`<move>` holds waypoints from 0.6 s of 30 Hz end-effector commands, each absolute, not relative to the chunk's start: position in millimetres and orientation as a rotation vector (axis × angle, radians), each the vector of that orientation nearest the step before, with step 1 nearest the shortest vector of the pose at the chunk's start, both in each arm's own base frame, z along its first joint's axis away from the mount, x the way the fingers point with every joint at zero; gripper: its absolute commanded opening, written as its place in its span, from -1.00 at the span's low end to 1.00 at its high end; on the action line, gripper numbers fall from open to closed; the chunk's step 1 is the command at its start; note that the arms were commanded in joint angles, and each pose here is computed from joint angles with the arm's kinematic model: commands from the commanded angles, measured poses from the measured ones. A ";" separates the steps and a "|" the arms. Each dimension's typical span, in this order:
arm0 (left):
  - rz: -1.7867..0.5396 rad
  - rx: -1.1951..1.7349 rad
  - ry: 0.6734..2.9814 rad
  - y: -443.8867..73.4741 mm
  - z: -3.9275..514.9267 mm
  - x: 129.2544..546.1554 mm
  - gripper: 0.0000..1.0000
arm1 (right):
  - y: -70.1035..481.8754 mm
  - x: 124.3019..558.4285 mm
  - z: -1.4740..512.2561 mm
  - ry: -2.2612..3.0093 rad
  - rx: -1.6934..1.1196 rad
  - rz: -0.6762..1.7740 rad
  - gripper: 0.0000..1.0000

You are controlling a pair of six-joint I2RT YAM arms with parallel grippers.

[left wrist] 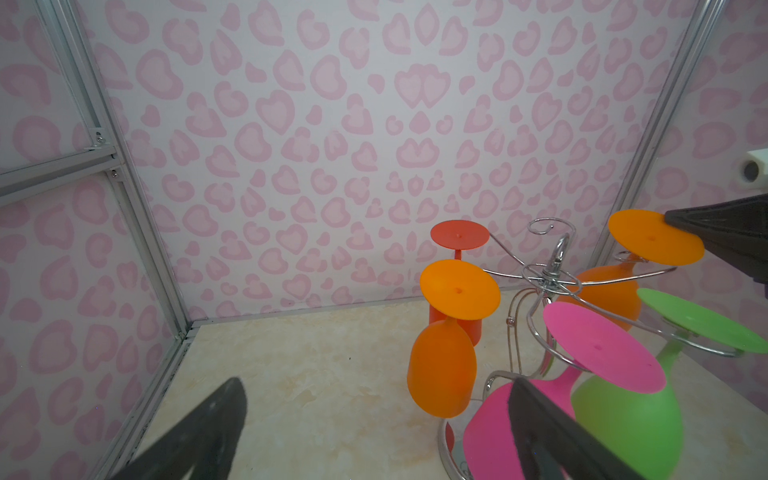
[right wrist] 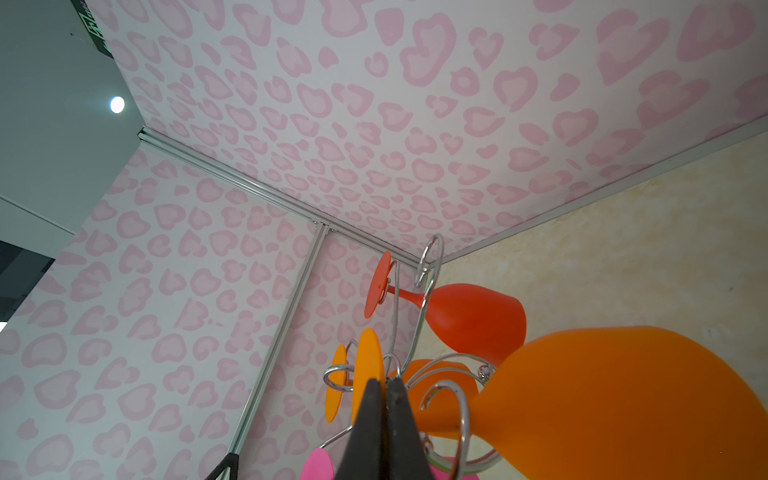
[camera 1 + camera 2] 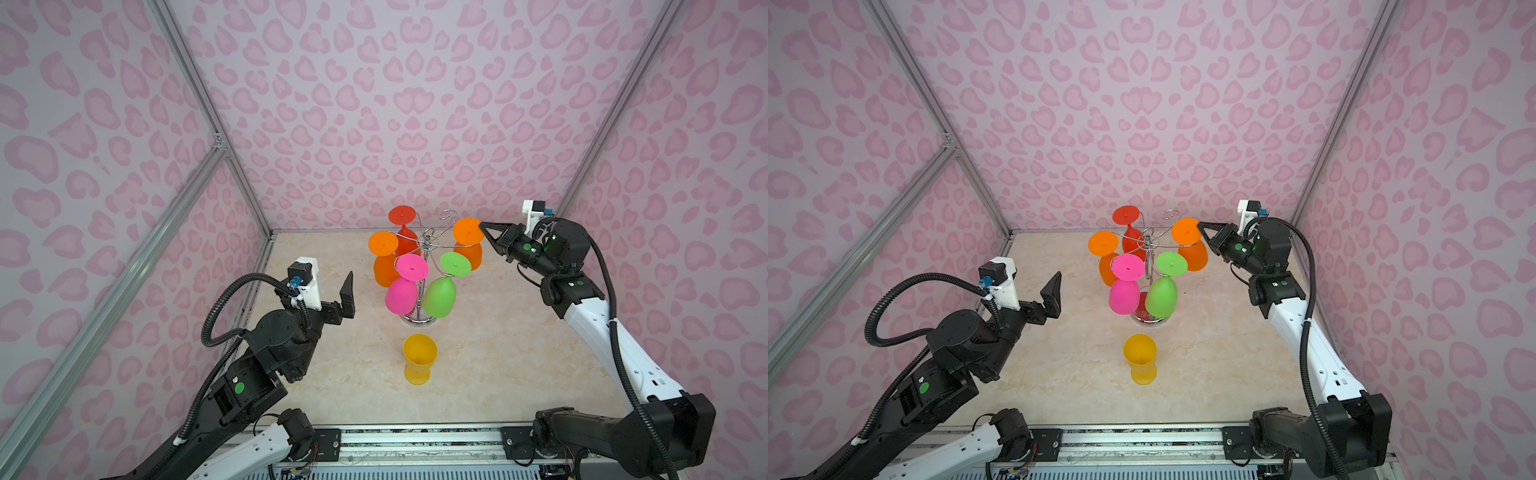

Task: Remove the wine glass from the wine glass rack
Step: 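Close the right gripper on the orange wine glass's base rim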

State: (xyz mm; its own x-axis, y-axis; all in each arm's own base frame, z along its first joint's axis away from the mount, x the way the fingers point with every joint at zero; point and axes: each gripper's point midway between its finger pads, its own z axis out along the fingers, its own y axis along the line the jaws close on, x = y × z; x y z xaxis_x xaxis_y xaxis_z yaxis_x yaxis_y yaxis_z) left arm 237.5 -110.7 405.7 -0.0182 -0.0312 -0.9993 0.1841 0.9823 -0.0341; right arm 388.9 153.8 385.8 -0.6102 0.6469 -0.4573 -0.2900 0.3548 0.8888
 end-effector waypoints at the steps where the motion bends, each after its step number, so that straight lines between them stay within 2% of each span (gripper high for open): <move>1: -0.193 0.101 1.559 -111.1 412.8 237.8 1.00 | 153.2 385.1 396.2 1.728 0.287 1.417 -1.00; 18: -0.180 0.131 1.573 -120.8 410.1 244.5 1.00 | 141.6 366.9 395.0 1.724 0.303 1.431 -1.00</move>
